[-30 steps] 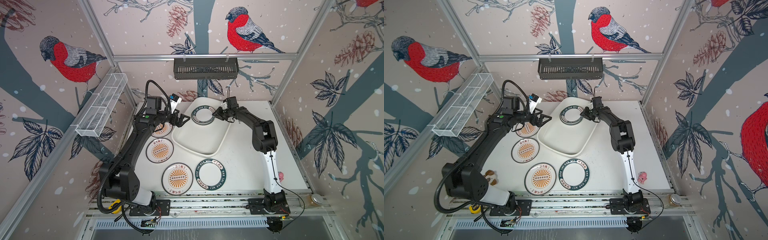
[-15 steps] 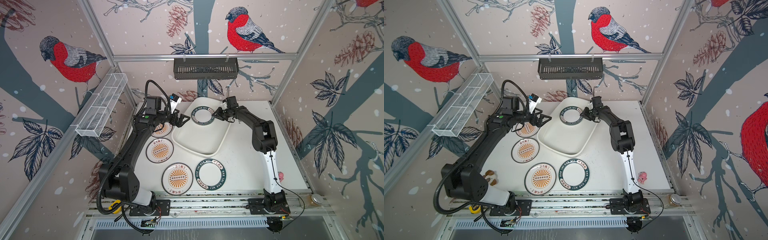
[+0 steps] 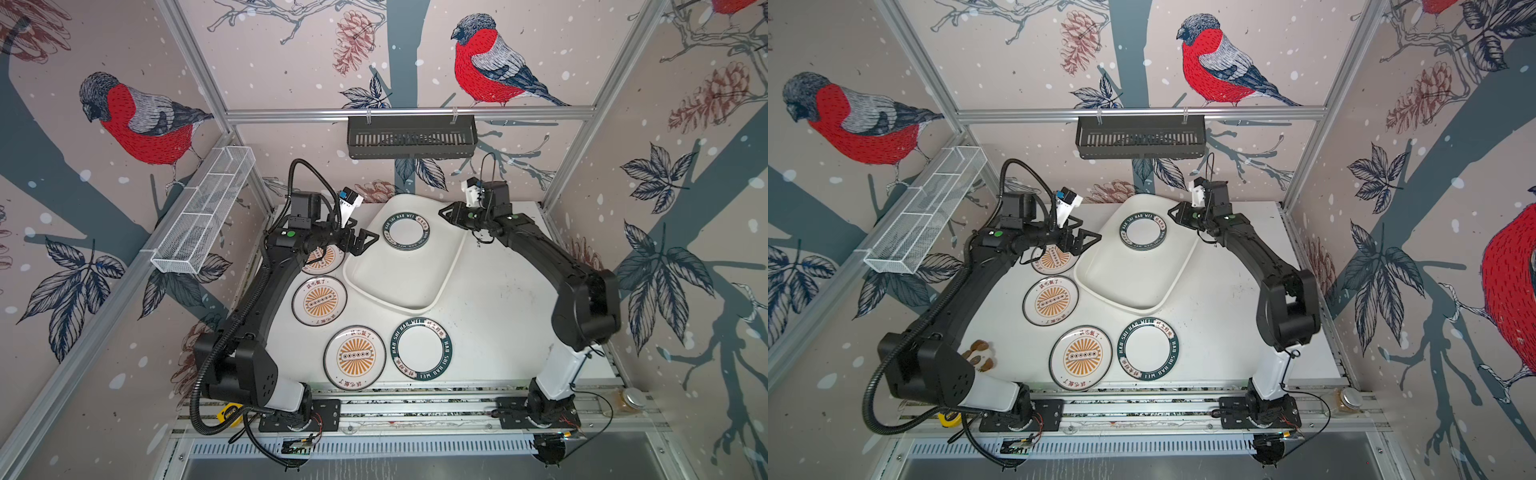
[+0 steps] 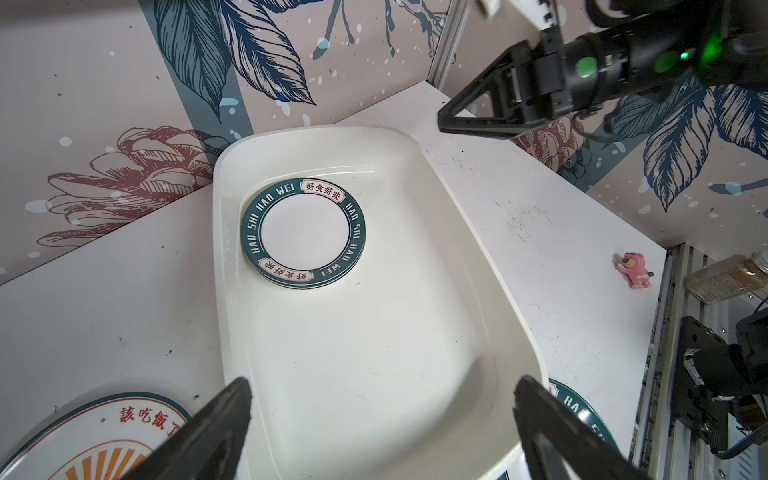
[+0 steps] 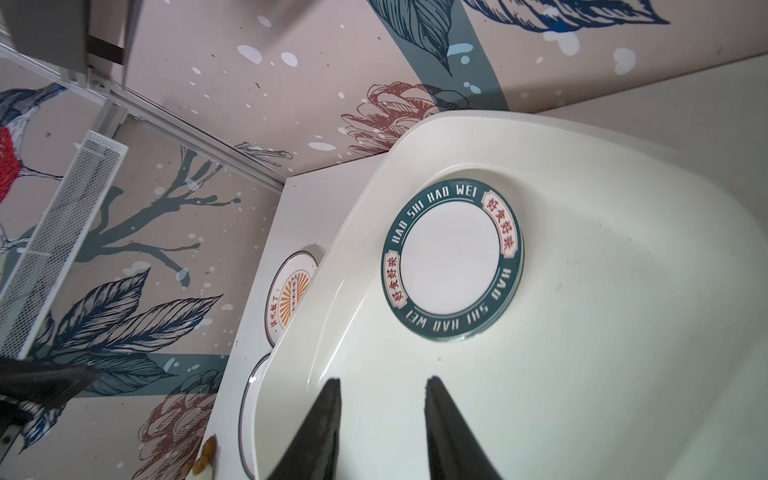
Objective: Place the plates into the plastic bin on the countertop
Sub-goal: 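Withdraw the right gripper from the bin toward the nearer green-rimmed plates, then lower the right gripper onto the rim of the nearest green-rimmed plate, then grip the green-rimmed plate rim and tilt it upright with the right gripper, then carry the upright green-rimmed plate over the bin with the right gripper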
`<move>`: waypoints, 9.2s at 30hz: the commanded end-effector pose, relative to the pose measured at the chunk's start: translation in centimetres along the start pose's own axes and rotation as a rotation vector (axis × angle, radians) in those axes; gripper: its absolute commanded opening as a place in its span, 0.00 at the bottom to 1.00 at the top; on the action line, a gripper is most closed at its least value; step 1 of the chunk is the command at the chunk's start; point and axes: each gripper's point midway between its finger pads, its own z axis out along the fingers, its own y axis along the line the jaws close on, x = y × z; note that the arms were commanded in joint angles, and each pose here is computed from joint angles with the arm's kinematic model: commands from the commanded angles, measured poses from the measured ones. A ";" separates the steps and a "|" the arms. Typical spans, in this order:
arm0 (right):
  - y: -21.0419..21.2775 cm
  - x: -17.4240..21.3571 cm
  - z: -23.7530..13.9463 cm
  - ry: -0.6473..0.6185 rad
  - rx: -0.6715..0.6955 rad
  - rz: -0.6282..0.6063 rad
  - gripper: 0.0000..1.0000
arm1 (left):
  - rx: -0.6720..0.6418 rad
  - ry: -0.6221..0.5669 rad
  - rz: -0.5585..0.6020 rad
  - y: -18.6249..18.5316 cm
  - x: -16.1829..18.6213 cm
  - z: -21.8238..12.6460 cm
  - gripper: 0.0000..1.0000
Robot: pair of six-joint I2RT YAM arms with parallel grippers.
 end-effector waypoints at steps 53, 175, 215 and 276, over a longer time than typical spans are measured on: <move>-6.1 26.9 -11.2 0.164 0.034 0.083 0.49 | 0.136 0.007 -0.051 -2.1 0.5 1.8 0.97; -5.7 27.8 -12.8 0.333 0.132 0.149 0.00 | 0.237 -0.042 -0.055 -5.7 -0.4 1.3 0.97; 0.1 30.0 -14.1 0.560 0.080 0.016 0.00 | 0.165 -0.064 -0.035 -5.3 -1.7 0.6 0.97; -5.8 0.4 12.6 0.067 -0.005 0.120 0.00 | 0.060 -0.115 -0.053 -2.3 -2.5 -2.6 0.97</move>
